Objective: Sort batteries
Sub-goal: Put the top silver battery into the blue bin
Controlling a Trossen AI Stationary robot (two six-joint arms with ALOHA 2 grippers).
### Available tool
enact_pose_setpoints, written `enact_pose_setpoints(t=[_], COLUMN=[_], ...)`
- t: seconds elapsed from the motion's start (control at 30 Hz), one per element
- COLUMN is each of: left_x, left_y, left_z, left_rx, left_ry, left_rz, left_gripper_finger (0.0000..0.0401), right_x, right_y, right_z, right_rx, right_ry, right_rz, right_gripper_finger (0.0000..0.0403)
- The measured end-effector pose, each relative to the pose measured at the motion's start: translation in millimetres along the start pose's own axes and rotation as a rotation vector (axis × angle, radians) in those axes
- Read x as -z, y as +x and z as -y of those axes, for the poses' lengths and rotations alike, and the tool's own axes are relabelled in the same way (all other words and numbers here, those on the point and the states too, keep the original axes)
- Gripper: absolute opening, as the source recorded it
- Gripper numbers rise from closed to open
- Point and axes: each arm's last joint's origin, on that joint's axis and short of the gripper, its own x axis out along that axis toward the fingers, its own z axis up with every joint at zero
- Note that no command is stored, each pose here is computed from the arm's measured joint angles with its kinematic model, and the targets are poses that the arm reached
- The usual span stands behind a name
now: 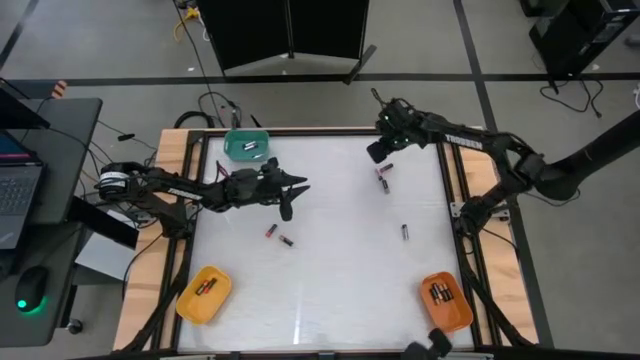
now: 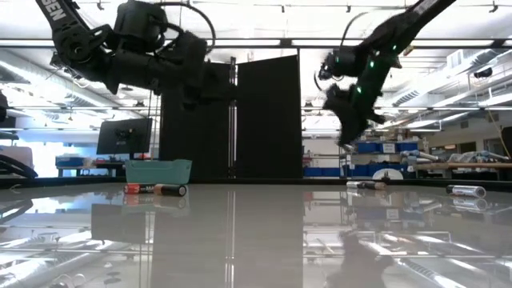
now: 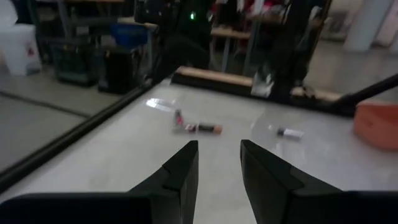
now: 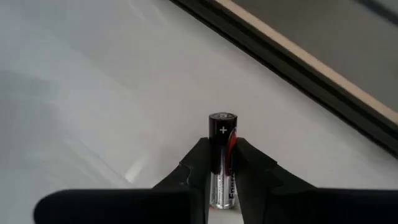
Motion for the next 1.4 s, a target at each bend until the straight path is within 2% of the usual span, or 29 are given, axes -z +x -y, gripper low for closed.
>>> enact_pose_setpoints(t=[0.27, 0.53, 0.7, 0.9, 1.07, 1.17, 1.27, 1.4], left_x=[-12.8, -14.4, -20.2, -30.4, -41.9, -47.0, -48.7, -54.4], left_y=[-1.3, -1.3, -2.2, -1.2, 3.5, 8.8, 14.2, 17.5], left_z=[5.8, 4.9, 5.7, 7.2, 13.4, 16.5, 17.3, 18.0], left_rx=[0.172, 0.15, 0.157, 0.176, 0.255, 0.293, 0.286, 0.282], left_ry=[-0.092, -0.134, -0.138, -0.136, -0.097, -0.069, -0.038, -0.01], left_rz=[0.113, 0.13, 0.188, 0.257, 0.277, 0.245, 0.192, 0.191], left_gripper_finger=[0.0127, 0.0127, 0.0127, 0.0138, 0.0162, 0.0174, 0.0178, 0.0179], right_x=[13.9, 36.3, 42.1, 47.5, 50.0, 50.2, 50.2, 50.3], right_y=[-16.5, -40.7, -64.6, -75.5, -77.7, -78.7, -78.7, -78.7], right_z=[-65.9, -130.6, -157.1, -168.4, -171.6, -172.3, -172.2, -172.3], right_rx=[-0.333, -0.598, -0.726, -0.784, -0.796, -0.8, -0.801, -0.803], right_ry=[-0.141, -0.284, -0.331, -0.354, -0.359, -0.361, -0.359, -0.36], right_rz=[0.36, 0.664, 0.844, 0.908, 0.914, 0.923, 0.922, 0.921], right_gripper_finger=[0.0058, 0.0059, 0.0059, 0.0059, 0.0059, 0.0059, 0.006, 0.0059])
